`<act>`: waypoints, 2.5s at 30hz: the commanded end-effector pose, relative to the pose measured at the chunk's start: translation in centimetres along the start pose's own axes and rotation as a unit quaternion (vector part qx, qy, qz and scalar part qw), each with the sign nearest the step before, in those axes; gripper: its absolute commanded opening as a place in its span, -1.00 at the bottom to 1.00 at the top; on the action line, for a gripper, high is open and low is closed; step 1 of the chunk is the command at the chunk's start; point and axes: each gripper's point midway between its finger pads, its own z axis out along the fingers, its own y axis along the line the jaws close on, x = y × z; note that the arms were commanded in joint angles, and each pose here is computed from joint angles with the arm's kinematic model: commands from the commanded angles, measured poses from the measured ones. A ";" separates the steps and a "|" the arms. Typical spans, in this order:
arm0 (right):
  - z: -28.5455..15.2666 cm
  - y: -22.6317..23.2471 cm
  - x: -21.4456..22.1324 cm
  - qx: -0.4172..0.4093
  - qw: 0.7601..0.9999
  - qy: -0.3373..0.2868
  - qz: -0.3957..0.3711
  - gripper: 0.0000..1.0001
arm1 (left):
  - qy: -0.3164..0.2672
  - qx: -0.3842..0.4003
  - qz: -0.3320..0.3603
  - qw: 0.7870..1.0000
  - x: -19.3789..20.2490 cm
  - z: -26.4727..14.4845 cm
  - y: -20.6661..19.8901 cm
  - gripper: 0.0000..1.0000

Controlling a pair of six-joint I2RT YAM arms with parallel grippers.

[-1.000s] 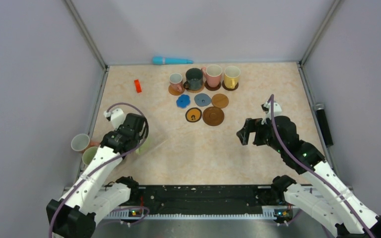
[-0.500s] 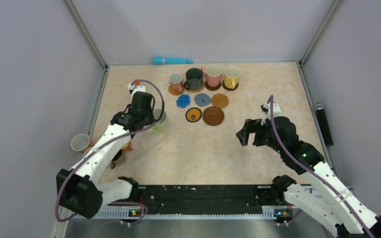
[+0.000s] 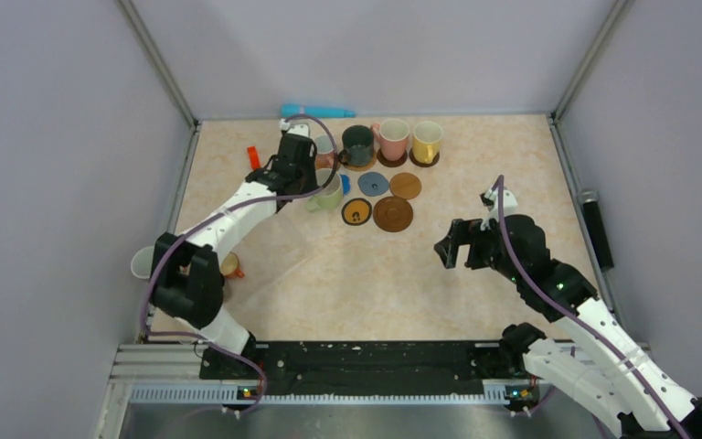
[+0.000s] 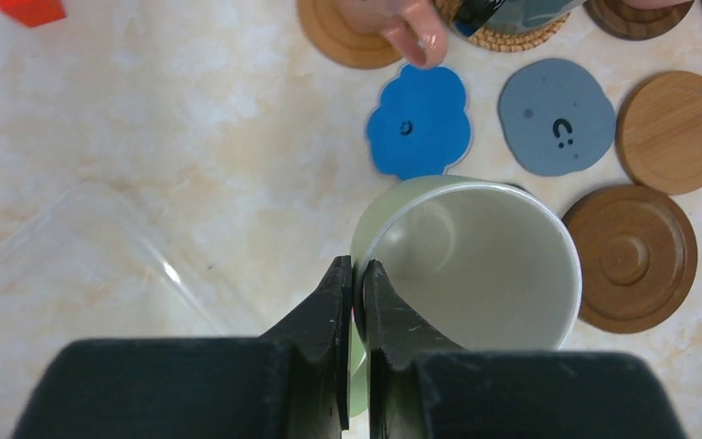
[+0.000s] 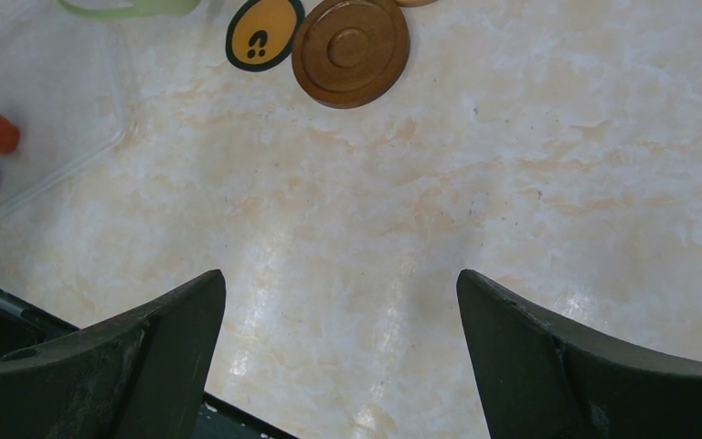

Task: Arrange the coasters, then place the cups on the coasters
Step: Place the cup on the coaster.

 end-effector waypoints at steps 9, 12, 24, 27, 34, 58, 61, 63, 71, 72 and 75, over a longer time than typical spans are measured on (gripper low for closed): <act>0.0 0.8 -0.8 -0.018 1.000 -0.016 0.001 0.92 | -0.084 0.057 0.014 0.995 -6.5 4.8 -5.1 -1.00; -0.1 0.8 -0.8 -0.018 1.000 -0.017 0.001 0.92 | -0.090 0.056 0.019 0.994 -6.8 5.2 -5.2 -1.00; -0.1 0.8 -0.9 -0.016 1.000 -0.018 0.001 0.92 | -0.104 0.053 0.030 0.993 -7.5 6.2 -5.4 -1.00; -0.1 0.7 -0.8 -0.016 1.000 -0.018 0.001 0.92 | -0.107 0.049 0.035 0.992 -7.7 6.3 -5.3 -1.00; -0.1 0.7 -0.8 -0.014 1.000 -0.018 0.001 0.92 | -0.113 0.038 0.043 0.992 -7.9 6.8 -5.0 -1.00; -0.1 0.6 -0.8 -0.012 1.000 -0.019 0.001 0.92 | -0.098 0.016 0.059 0.993 -6.9 8.5 -4.3 -0.97; 0.0 0.6 -0.8 -0.012 1.000 -0.018 0.002 0.92 | -0.096 0.013 0.061 0.993 -6.8 8.5 -4.2 -0.93; -0.1 0.6 -0.8 -0.012 1.000 -0.019 0.002 0.92 | -0.095 0.011 0.064 0.993 -6.7 8.5 -4.1 -0.89; -0.1 0.6 -0.8 -0.011 1.000 -0.019 0.001 0.93 | -0.094 0.001 0.068 0.993 -6.7 7.8 -3.5 -0.45; -0.1 0.6 -0.9 -0.011 1.000 -0.019 0.001 0.92 | -0.095 0.000 0.068 0.993 -6.8 7.6 -3.4 -0.39; -0.2 0.6 -0.9 -0.013 1.000 -0.021 0.001 0.92 | -0.098 -0.003 0.064 0.993 -7.0 6.7 -3.2 -0.26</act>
